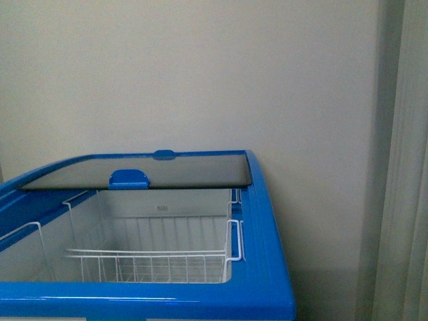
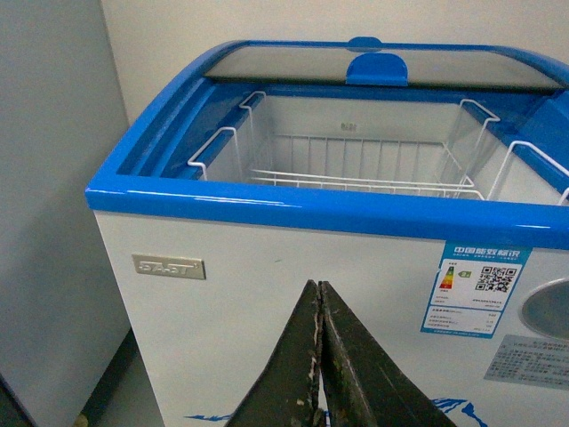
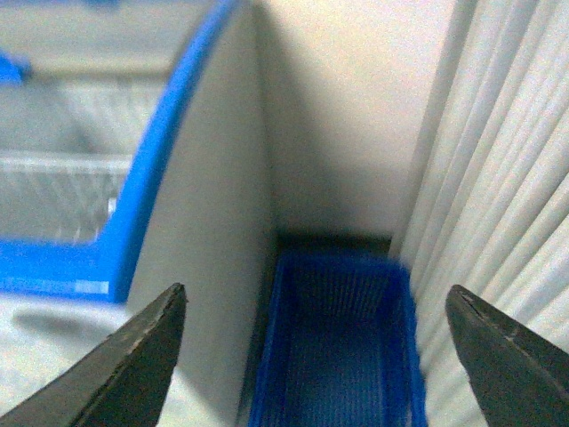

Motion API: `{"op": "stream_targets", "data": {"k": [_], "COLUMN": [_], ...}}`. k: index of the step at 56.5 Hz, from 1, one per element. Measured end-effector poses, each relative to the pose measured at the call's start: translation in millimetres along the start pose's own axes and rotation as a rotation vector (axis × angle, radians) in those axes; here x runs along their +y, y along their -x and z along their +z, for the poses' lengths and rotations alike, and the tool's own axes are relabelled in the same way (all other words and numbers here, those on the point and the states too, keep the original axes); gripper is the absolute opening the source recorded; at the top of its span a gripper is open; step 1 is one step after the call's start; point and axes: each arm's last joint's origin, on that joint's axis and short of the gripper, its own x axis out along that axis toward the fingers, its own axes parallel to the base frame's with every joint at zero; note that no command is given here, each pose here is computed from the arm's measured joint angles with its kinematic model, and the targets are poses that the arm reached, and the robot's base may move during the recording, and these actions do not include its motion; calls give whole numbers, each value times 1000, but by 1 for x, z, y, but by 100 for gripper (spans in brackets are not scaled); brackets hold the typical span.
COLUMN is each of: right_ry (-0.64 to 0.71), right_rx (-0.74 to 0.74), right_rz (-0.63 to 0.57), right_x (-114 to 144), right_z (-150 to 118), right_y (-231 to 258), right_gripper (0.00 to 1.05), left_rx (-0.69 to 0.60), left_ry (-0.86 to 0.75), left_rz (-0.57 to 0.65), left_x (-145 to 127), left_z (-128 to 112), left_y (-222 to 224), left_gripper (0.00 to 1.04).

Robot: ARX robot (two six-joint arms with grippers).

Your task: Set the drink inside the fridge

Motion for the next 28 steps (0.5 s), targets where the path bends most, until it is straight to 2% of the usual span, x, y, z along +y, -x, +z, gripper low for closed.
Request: {"op": "stream_targets", "data": {"k": [5,7,13,18,28], "right_ry": [4,6,18,26,26], "right_rx": [-189,-216,-205,-175,-173], "right_rz": [2,6,2,8,-5], "right_x": [-3,-4,-7,-16,-19], "right_z": [-7,-11,-31,-51,-70], "right_y": [11,13,13,12,16], "right_gripper": [71,65,52,36,10], "left_rx": [0,0,0,0,0], "left_ry": [0,0,0,0,0], "left_rz": [0,1,1,0,0], "left_x": [0,0,0,0,0], "left_z": [0,0,0,0,0], "left_y": [0,0,0,0,0], "left_gripper": [3,3,3,3,3]}}
